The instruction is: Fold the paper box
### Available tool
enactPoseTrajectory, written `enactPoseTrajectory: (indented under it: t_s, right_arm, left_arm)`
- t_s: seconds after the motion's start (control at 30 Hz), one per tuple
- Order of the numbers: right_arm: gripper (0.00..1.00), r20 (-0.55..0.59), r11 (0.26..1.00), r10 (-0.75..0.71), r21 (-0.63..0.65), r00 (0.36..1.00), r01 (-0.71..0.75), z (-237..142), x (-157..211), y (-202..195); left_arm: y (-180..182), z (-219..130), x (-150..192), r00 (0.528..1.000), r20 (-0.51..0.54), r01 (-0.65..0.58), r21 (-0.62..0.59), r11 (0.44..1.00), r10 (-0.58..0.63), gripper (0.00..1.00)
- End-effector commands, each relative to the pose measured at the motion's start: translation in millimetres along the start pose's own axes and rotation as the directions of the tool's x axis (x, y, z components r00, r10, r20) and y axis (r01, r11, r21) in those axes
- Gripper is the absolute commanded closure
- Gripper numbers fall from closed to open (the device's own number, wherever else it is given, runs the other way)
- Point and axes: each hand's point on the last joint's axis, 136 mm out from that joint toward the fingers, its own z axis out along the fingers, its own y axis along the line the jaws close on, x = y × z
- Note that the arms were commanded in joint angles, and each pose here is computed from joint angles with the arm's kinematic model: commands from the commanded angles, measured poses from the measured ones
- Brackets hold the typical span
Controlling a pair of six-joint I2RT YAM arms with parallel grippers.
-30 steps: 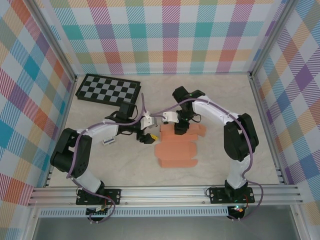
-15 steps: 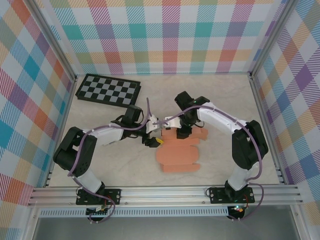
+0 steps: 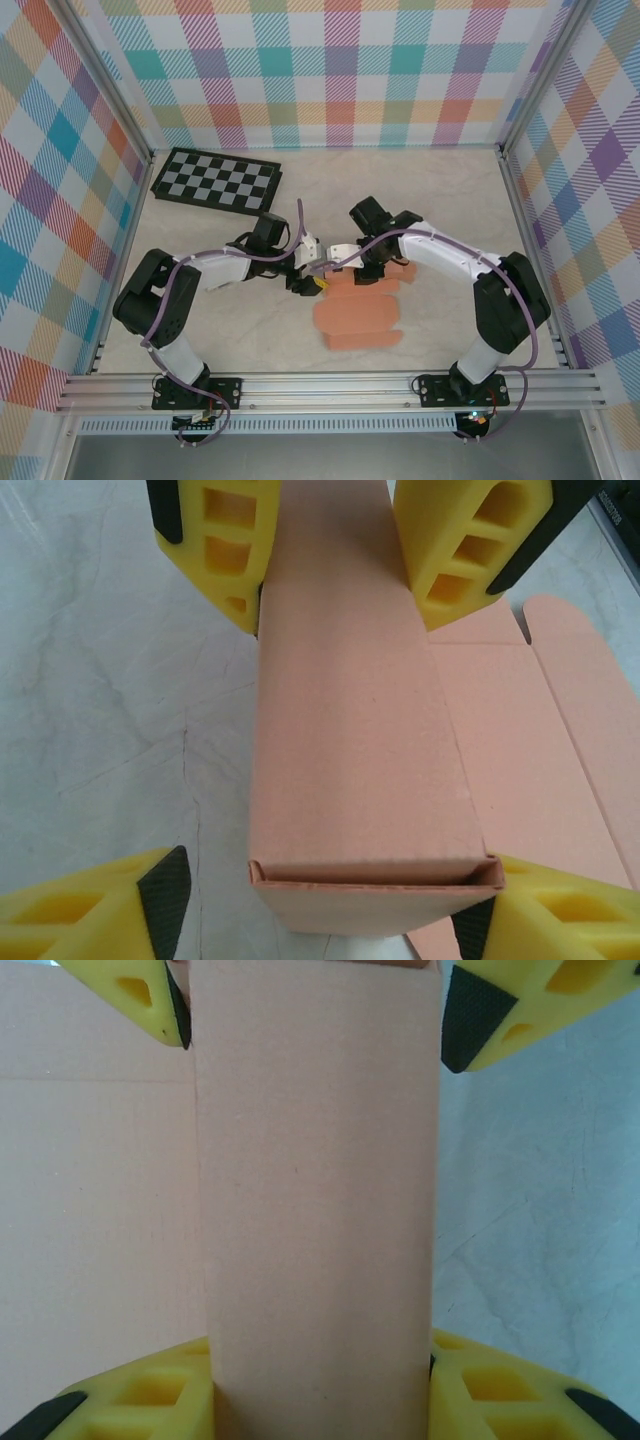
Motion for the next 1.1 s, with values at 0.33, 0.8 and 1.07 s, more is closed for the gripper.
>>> enactPoseTrajectory:
  t_s: [0.33, 0.8, 1.07]
  right_arm:
    - [0.63, 0.019, 0.999, -0.028, 0.032, 0.999, 0.028, -1, -5, 4]
    - [0.63, 0.010, 0.999, -0.025, 0.047, 1.000, 0.025, 7, -3, 14]
    - [0.63, 0.022, 0.998, -0.032, 0.056, 0.999, 0.031, 4, -6, 14]
  left_arm:
    - [-10, 14, 3, 0.998, -0.029, -0.048, 0.026, 0.999, 0.049, 0.38]
    - [-5, 26, -10, 1.000, 0.026, -0.009, -0.017, 1.000, 0.010, 0.38]
    - [-5, 35, -14, 0.999, 0.020, -0.049, 0.011, 0.999, 0.048, 0.36]
